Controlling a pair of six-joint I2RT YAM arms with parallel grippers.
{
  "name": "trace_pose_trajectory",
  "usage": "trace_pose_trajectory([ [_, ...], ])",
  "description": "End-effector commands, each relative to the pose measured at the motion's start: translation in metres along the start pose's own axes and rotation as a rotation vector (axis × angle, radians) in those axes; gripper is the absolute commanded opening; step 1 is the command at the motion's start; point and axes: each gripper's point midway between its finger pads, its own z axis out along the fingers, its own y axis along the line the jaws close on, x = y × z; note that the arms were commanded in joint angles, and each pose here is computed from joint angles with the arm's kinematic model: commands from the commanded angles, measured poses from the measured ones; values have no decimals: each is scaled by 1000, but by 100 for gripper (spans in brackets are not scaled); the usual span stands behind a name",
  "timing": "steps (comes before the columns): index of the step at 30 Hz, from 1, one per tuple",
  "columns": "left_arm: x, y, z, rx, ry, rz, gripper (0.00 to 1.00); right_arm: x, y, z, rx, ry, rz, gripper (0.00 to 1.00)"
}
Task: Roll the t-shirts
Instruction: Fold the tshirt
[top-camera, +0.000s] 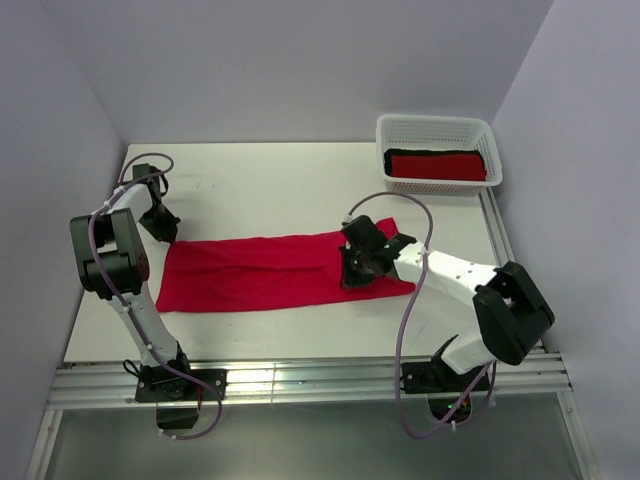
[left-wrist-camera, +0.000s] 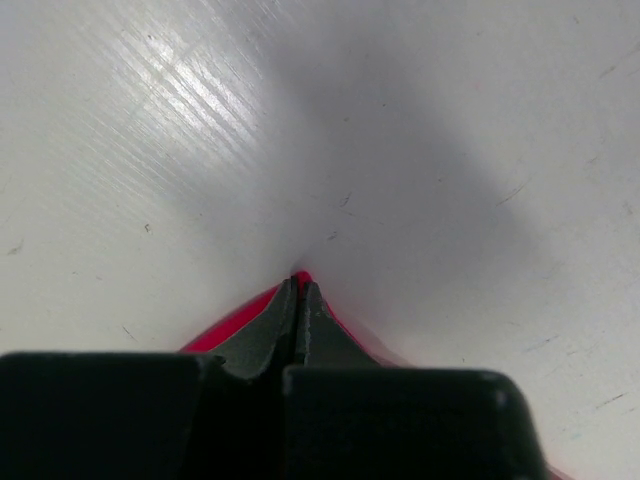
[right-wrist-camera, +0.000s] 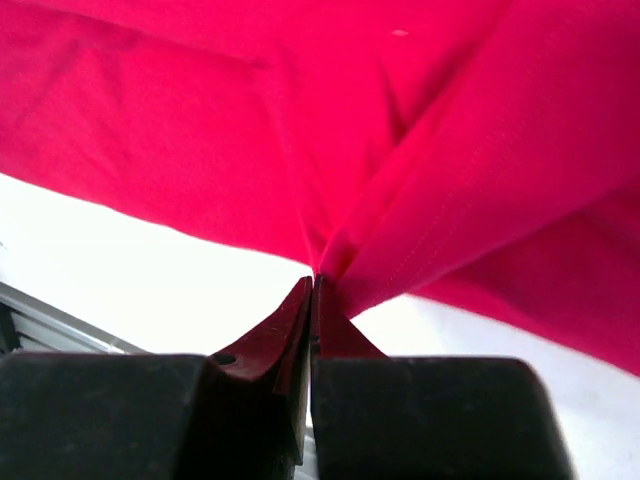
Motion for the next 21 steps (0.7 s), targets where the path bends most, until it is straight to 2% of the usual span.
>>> trace_pose_trajectory([
  [1, 8, 19, -5, -61, 13, 10, 0, 10, 1, -13, -5, -4, 49, 5],
  [3, 8, 20, -6, -63, 11, 7, 0, 14, 5, -17, -22, -1, 47, 39],
  [5, 7, 20, -7, -66, 10, 7, 0, 12, 7, -23, -32, -15, 39, 58],
  [7, 6, 20, -9, -66, 6, 5, 0, 1, 8, -29, -17, -58, 42, 68],
  [10, 3, 21, -14, -72, -2, 0, 0, -28, 10, -39, 11, -133, 32, 72],
  [15, -14, 19, -36, -61, -63, -9, 0, -73, -4, -28, 75, -130, 26, 72],
  [21, -31, 0, -70, -55, -165, 28, 11, -105, -48, -10, 254, -112, 29, 72],
])
